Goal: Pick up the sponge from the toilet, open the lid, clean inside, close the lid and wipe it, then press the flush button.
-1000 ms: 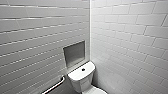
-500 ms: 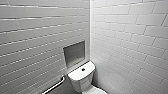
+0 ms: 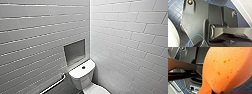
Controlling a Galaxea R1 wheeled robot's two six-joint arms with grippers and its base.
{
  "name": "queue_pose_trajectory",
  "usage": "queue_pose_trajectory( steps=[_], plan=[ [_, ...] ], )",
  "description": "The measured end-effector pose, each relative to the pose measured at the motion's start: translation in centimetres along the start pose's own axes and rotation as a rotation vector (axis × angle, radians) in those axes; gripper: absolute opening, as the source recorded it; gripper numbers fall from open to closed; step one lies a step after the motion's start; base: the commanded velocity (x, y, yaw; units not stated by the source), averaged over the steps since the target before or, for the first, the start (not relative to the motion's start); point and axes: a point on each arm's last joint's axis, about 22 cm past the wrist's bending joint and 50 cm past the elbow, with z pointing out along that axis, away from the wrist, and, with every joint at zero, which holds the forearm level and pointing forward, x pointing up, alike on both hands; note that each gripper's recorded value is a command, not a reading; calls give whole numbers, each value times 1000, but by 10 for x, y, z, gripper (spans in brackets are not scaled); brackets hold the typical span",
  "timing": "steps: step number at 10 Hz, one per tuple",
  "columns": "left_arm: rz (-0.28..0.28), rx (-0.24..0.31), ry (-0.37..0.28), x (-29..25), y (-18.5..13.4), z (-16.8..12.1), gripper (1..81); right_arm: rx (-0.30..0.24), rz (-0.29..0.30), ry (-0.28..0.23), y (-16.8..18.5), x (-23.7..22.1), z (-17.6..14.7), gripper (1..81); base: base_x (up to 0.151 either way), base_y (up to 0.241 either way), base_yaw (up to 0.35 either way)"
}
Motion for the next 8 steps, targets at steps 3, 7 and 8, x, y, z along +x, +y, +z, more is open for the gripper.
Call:
queue_pose_trajectory(
  steps=[3,7,8],
  plan=[
    [17,-6,37,2,3,-4,811,-5,-14,39,-1,4,-3,10,0,0,0],
    [16,1,34,-4,1,-3,811,-6,-15,41,0,1,-4,10,0,0,0],
    [16,9,34,-4,-2,-3,811,-6,-16,42,0,1,-4,10,0,0,0]
  ],
)
